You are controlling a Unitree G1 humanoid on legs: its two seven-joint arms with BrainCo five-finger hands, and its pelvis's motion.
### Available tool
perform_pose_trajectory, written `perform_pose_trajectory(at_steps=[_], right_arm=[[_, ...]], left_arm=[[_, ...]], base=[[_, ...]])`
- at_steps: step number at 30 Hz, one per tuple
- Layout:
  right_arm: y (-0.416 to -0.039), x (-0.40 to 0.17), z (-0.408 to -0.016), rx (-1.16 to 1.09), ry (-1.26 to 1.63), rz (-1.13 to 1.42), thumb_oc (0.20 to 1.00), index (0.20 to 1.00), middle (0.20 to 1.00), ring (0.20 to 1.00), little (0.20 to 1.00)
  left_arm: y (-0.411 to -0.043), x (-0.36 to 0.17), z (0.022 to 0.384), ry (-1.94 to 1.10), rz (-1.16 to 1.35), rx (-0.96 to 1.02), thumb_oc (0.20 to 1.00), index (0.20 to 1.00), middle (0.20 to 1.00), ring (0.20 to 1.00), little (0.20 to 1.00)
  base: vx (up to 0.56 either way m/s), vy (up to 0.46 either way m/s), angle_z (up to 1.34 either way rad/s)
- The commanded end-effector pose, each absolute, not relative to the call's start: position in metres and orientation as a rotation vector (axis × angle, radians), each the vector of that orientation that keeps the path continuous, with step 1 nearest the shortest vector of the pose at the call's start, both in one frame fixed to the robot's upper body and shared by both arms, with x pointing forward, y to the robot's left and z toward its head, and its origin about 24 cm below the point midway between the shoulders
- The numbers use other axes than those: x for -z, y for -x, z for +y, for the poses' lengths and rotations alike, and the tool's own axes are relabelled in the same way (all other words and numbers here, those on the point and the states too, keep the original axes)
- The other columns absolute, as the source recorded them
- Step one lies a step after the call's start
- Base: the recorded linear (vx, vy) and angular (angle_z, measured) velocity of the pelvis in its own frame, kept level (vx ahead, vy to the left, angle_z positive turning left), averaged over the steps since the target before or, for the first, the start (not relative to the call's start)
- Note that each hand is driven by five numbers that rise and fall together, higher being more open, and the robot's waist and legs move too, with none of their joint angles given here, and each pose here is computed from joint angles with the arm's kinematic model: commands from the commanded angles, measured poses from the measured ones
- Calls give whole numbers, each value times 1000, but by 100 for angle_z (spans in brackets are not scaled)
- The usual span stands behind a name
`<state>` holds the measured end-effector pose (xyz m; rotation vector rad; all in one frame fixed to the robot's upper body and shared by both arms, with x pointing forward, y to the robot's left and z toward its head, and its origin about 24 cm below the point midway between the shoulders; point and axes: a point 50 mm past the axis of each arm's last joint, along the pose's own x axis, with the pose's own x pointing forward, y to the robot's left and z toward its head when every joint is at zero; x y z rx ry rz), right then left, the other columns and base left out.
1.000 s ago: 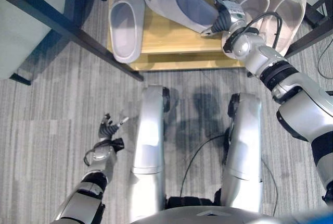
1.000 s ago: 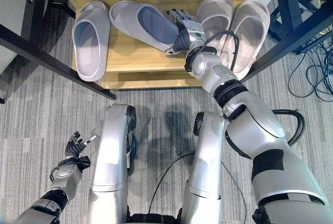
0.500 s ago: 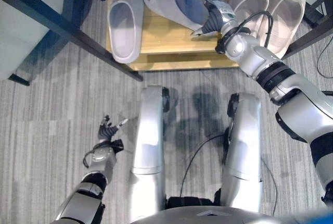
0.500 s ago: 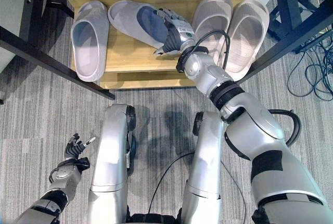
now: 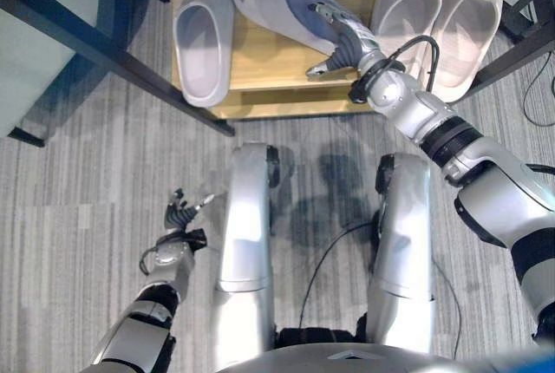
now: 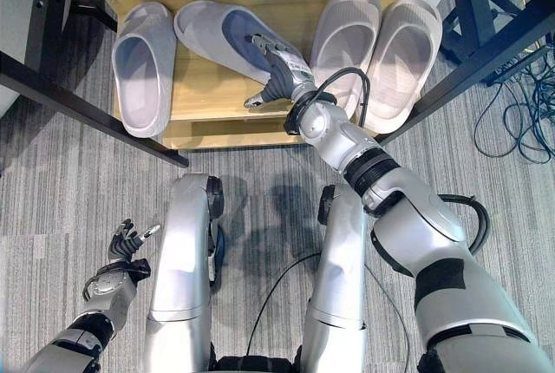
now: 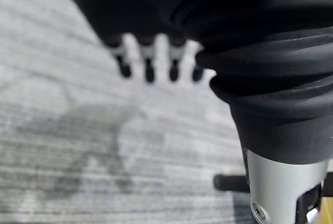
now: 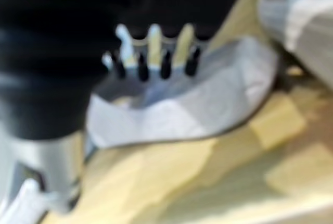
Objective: Arrange the slippers neatly on the shoe rack.
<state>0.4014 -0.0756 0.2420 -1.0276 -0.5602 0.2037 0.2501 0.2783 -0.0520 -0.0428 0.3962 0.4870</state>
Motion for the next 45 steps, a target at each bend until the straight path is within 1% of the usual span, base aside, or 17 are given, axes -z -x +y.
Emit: perform_pose_trajectory(at_steps=[1, 9, 14, 21, 30, 40, 45], right_arm=[[-389, -269, -64, -236, 937, -681, 1000, 1000, 1000, 1000, 1000], [-383, -265, -56, -293, 899, -682, 1000, 1000, 1000, 1000, 1000], [-379, -258, -43, -371, 817, -642, 1000, 1000, 1000, 1000, 1000], [-373, -247, -35, -457, 761, -597, 1000, 1000, 1000, 1000, 1000], [-367, -237, -28, -489, 739, -582, 1000, 1000, 1000, 1000, 1000], [-347, -227, -22, -523, 694, -632, 1000, 1000, 1000, 1000, 1000], [-333, -210, -18, -589, 661, -615, 1000, 1000, 1000, 1000, 1000]], left_arm=[[-261, 37, 283, 25, 334, -483, 1000, 1000, 1000, 1000, 1000], [-262, 35, 283, 22, 330, -471, 1000, 1000, 1000, 1000, 1000], [-266, 28, 286, 34, 305, -471, 1000, 1000, 1000, 1000, 1000], [-268, 22, 288, 46, 286, -462, 1000, 1000, 1000, 1000, 1000], [-268, 21, 287, 53, 286, -463, 1000, 1000, 1000, 1000, 1000], [-266, 25, 284, 82, 299, -488, 1000, 1000, 1000, 1000, 1000], [-264, 26, 279, 88, 301, -483, 1000, 1000, 1000, 1000, 1000]], base=[[0, 0, 0], [0, 0, 0], [-8, 14, -1], [0, 0, 0], [-4, 8, 0], [1, -1, -1], [0, 0, 0]])
